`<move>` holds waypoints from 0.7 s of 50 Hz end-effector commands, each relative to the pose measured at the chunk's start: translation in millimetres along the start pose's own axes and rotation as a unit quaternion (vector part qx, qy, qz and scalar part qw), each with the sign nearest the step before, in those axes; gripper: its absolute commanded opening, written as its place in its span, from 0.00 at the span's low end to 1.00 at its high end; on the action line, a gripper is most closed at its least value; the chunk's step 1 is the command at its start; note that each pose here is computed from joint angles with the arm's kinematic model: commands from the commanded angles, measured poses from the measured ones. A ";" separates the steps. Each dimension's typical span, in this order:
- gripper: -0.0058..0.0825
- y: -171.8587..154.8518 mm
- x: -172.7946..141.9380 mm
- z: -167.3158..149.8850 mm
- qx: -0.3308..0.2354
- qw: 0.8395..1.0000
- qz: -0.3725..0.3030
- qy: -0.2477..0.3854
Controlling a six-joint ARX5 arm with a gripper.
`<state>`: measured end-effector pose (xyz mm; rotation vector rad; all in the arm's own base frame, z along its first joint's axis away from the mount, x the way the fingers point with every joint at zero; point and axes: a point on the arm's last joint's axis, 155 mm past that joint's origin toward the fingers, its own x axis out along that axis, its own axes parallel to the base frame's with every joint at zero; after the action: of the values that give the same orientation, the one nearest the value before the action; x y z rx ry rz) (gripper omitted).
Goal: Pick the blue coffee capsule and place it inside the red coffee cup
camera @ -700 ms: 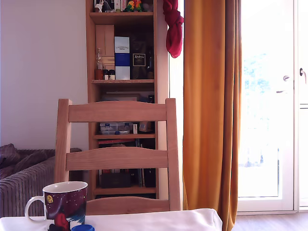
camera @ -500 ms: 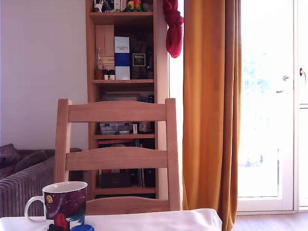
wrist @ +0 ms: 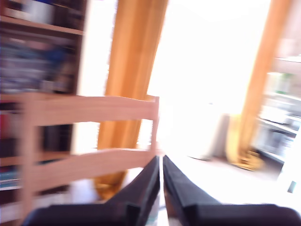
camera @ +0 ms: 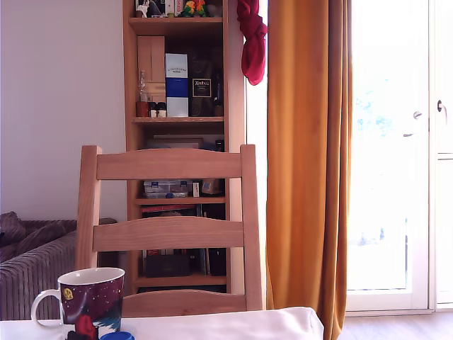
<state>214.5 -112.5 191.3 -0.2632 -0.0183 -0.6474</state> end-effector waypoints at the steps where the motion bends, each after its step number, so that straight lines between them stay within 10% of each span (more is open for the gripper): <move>1: 0.04 -8.0 1.3 -9.5 -0.012 1.000 -0.021 0.016; 17: 0.09 -10.2 7.7 -71.9 -0.041 0.989 -0.029 0.140; 27: 0.76 -9.3 15.3 -90.8 -0.059 0.983 -0.018 0.175; 35: 0.86 -3.8 17.9 -112.6 -0.057 0.974 0.005 0.219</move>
<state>217.9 -152.6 88.3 -0.2396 0.4329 -0.6890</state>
